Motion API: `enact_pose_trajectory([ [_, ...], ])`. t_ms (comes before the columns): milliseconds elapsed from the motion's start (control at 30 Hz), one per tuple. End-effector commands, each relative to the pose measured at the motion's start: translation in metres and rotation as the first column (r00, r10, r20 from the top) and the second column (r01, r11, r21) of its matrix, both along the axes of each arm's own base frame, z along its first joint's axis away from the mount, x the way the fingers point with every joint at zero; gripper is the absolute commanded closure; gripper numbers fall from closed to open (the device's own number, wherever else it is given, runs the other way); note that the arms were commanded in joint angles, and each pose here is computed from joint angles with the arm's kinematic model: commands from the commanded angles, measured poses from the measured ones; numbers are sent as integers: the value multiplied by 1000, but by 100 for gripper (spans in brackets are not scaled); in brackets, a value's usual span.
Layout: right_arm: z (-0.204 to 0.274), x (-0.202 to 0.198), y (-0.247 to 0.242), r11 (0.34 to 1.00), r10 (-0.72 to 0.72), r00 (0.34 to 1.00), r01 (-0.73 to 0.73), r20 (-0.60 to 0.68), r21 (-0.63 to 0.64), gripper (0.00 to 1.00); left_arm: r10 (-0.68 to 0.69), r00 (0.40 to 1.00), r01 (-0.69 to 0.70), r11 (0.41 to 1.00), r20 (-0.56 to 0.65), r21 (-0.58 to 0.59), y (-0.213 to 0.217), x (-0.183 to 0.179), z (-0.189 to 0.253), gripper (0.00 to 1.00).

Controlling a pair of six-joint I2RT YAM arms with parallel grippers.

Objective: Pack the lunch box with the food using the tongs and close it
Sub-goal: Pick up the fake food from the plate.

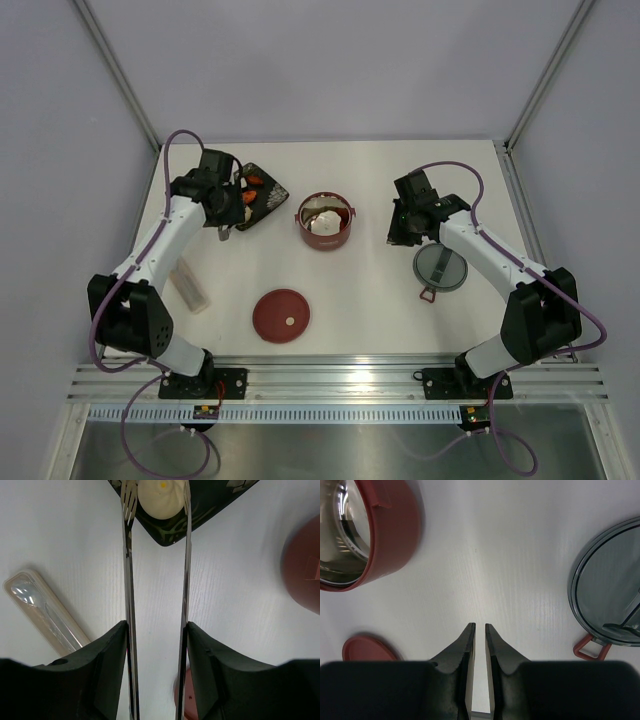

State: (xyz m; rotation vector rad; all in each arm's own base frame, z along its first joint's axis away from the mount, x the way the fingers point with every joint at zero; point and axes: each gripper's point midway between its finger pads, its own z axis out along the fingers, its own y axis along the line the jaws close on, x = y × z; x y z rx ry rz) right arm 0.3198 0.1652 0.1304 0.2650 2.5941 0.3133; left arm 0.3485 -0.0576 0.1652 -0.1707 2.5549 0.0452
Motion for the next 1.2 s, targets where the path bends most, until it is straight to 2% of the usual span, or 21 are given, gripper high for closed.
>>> enact_pose_trajectory([
  [0,13,7,6,1000,10,999,-11,39,9,80,-5,999,4,1000,48,14,-1,13,3,48],
  [400,16,8,6,1000,13,999,-14,42,9,80,-6,1000,6,1000,13,14,-3,14,-12,46],
  [500,17,9,6,1000,11,999,-11,44,12,80,-6,1000,6,1000,11,16,-2,14,-12,52],
  [700,15,6,5,1000,9,999,-10,40,8,79,-4,1000,4,1000,15,23,-1,14,-8,84],
  [733,15,6,4,1000,8,999,-8,42,9,80,-3,1000,3,1000,16,24,0,14,-7,84],
  [867,15,5,3,1000,4,999,-4,41,8,80,-8,1000,7,1000,22,26,-1,12,1,100],
  [1033,15,4,2,1000,1,999,-1,42,6,80,-56,996,53,998,74,37,-11,3,40,100],
  [1167,14,4,3,1000,-7,999,7,44,10,79,-148,978,145,989,146,29,-37,0,80,100],
])
